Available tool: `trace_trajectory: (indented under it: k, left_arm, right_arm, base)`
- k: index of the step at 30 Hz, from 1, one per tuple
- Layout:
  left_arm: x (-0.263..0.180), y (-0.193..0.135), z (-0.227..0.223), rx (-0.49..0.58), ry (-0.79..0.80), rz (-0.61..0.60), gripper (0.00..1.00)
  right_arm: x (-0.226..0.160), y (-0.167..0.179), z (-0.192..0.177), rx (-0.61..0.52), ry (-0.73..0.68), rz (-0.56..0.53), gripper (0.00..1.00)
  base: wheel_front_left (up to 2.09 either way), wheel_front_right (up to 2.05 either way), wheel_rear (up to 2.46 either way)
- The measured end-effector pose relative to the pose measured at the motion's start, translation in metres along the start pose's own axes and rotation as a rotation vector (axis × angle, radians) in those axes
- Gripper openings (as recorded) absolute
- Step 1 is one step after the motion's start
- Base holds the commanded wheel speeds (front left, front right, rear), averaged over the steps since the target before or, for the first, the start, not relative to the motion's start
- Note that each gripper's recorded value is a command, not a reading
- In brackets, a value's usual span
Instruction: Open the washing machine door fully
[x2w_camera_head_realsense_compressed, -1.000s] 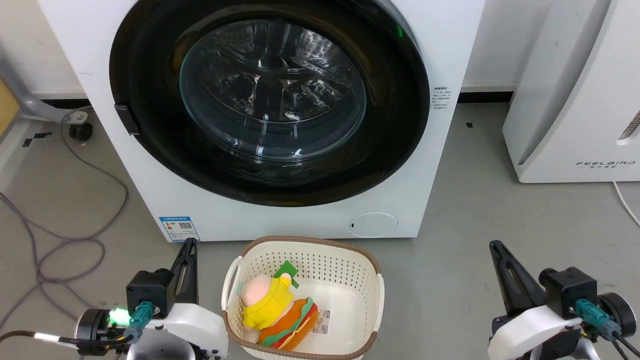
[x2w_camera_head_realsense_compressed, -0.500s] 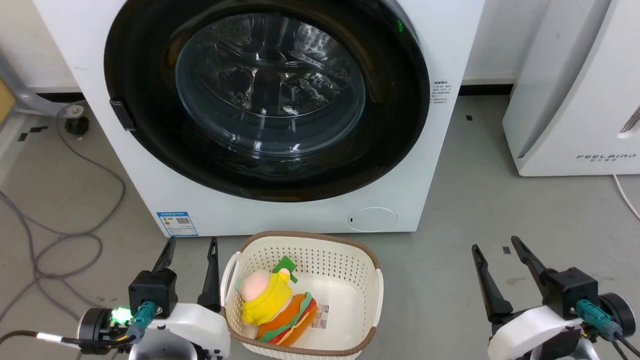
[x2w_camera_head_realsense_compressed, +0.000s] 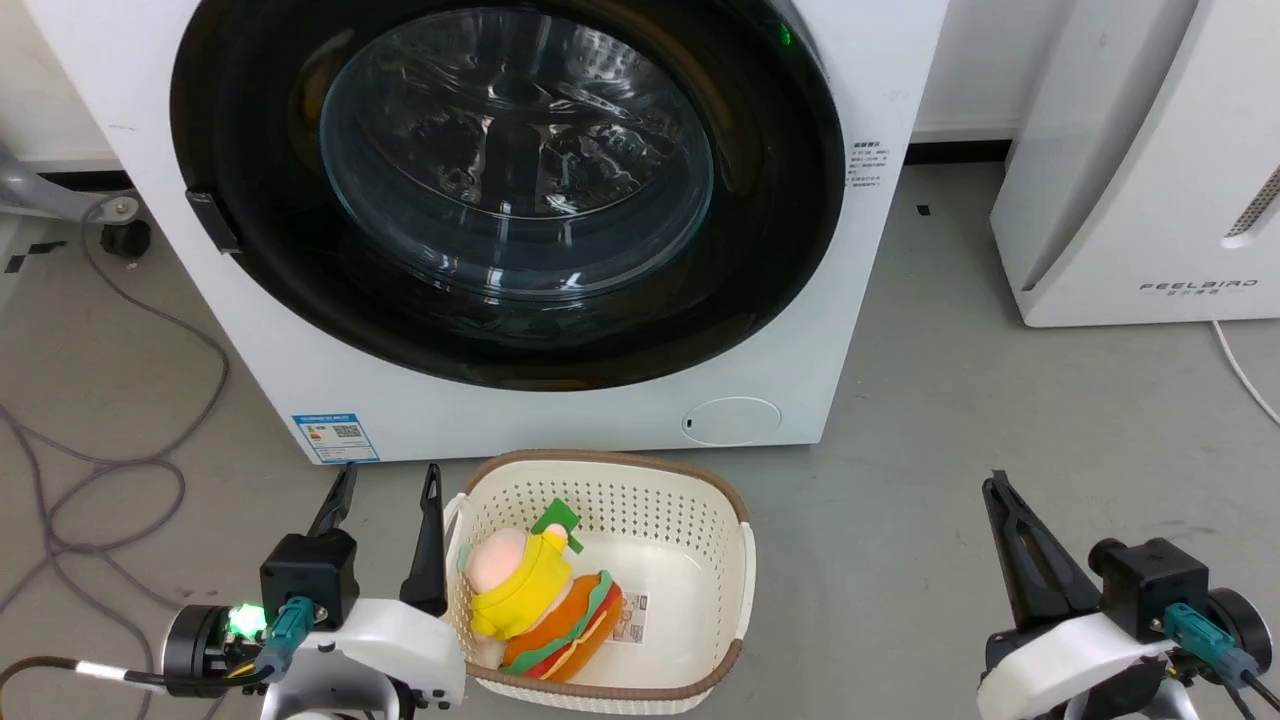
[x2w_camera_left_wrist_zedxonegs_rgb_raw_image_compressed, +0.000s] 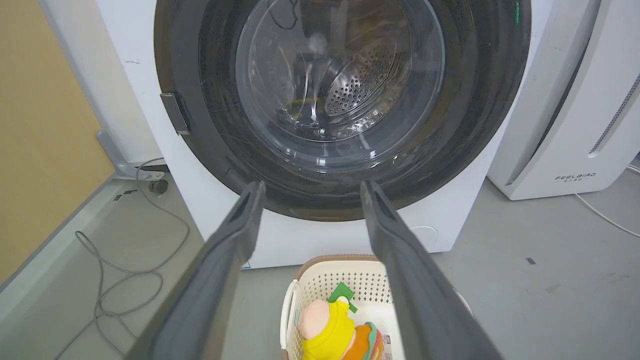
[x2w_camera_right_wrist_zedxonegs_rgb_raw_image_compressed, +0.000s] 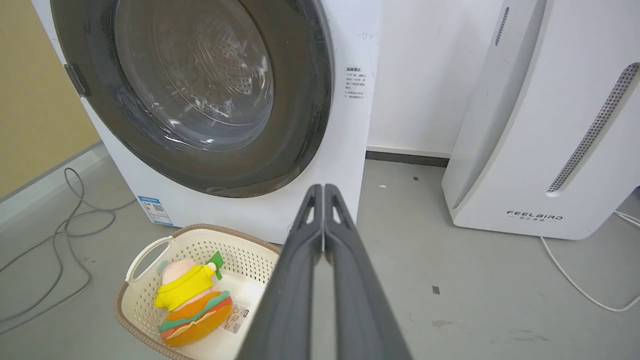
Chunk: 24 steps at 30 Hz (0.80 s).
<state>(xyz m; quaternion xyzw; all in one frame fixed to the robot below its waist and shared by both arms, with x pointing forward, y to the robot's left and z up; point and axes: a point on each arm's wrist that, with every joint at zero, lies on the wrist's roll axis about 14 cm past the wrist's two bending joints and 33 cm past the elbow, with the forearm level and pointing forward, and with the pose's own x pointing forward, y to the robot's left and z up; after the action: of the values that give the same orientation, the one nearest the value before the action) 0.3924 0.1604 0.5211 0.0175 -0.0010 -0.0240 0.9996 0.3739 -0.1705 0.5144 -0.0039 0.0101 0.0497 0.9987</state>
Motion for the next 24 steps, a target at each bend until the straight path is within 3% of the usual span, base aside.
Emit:
trace_trajectory:
  k: [10, 24]
  left_arm:
    - [0.006, -0.006, -0.004, -0.011, 0.0, -0.017, 1.0]
    - [0.015, -0.013, -0.005, -0.03, -0.015, -0.036, 1.0]
  right_arm:
    - [0.0, -0.005, -0.001, 0.11, -0.017, -0.019, 0.0]
    - [0.009, -0.021, 0.024, 0.43, -0.143, -0.056, 0.0]
  base:
    - [0.0, 0.0, 0.0]
    - [0.0, 0.0, 0.0]
